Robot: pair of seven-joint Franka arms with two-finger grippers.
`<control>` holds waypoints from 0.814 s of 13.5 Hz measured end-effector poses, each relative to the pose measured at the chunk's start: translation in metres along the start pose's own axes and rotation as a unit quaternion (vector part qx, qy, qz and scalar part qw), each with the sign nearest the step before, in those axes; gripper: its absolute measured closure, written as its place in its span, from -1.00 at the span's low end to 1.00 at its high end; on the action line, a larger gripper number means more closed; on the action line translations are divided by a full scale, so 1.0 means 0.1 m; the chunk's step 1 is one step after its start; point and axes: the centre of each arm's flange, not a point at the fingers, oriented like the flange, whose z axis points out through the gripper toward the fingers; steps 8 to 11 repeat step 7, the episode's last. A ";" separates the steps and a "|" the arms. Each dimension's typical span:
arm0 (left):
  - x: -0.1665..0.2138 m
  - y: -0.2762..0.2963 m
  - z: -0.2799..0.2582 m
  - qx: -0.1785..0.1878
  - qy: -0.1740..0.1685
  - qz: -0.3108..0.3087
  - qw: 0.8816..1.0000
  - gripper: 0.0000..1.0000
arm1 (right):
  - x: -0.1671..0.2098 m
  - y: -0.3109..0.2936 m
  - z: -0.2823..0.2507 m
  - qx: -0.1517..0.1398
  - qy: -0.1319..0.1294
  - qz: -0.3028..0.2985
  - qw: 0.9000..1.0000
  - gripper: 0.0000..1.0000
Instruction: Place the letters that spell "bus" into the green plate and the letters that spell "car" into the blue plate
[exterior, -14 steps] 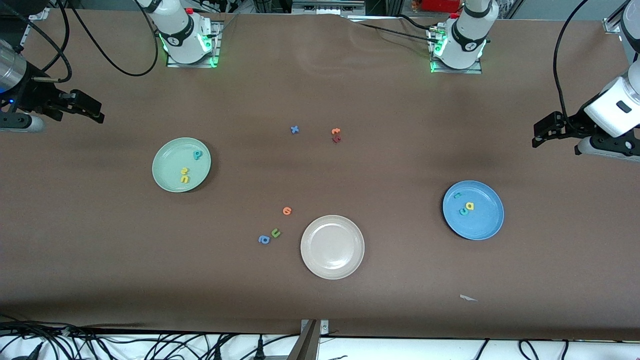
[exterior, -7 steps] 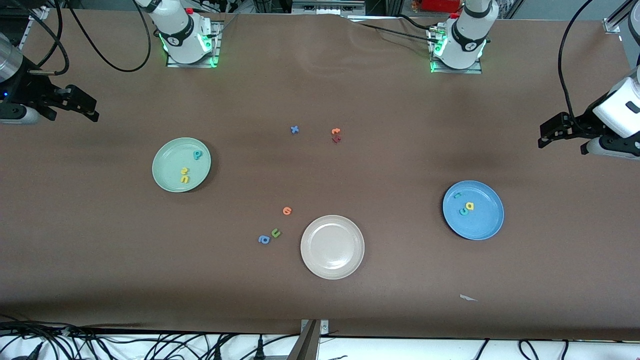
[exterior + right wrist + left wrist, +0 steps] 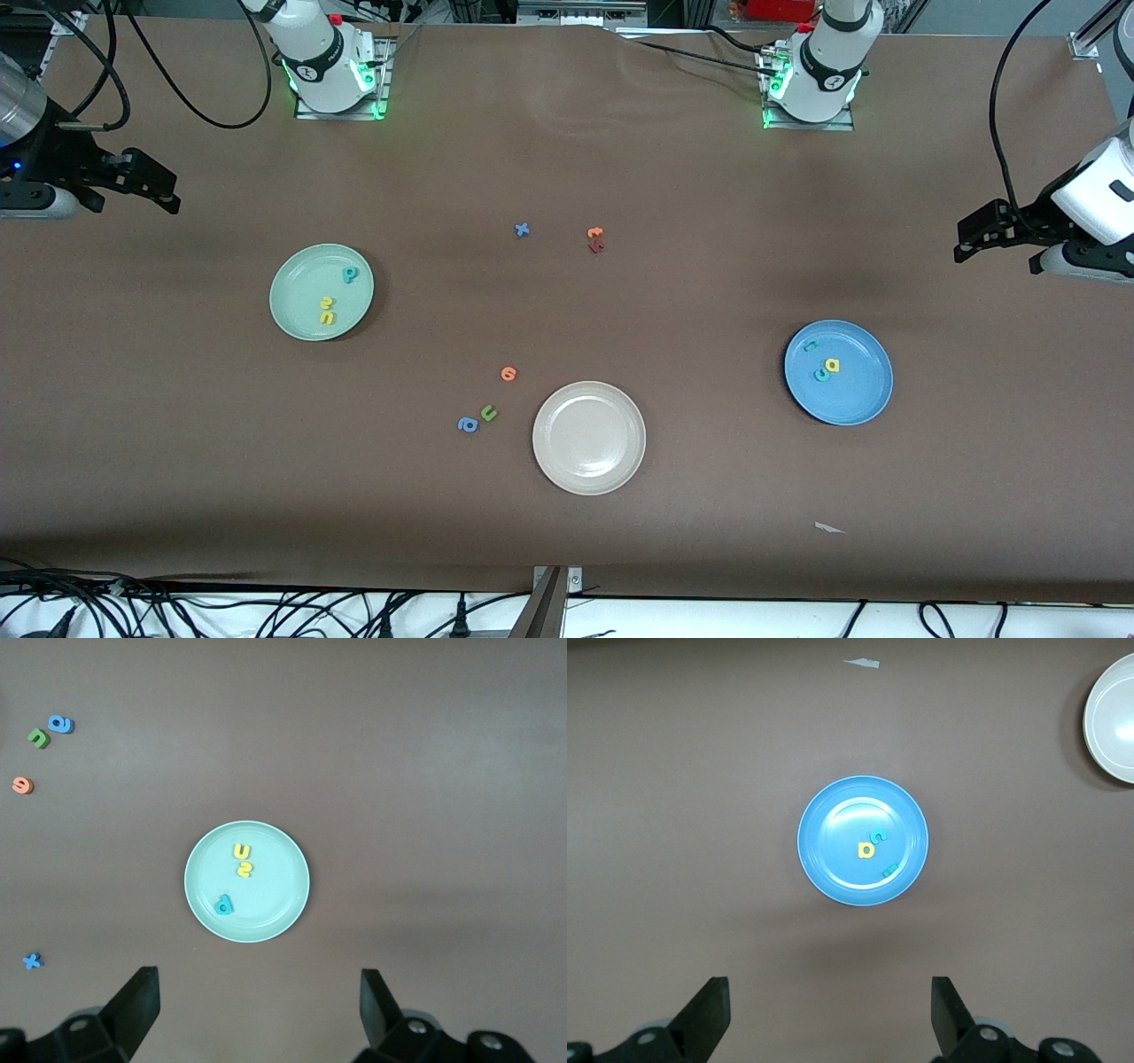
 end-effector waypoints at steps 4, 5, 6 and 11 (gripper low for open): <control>0.00 0.00 0.00 0.000 0.000 0.000 1.000 -1.00 | 0.08 -0.03 -0.02 0.000 -0.014 -0.002 1.000 -1.00; 0.00 0.00 0.00 0.000 0.000 0.000 1.000 -1.00 | 0.11 -0.03 -0.03 0.000 -0.017 -0.003 1.000 -1.00; 0.00 0.00 0.00 0.000 0.000 0.000 1.000 -1.00 | 0.14 -0.03 -0.02 0.000 -0.019 -0.003 1.000 -1.00; 0.00 0.00 0.00 0.000 0.000 0.000 1.000 -1.00 | 0.16 -0.03 -0.02 0.000 -0.020 -0.003 1.000 -1.00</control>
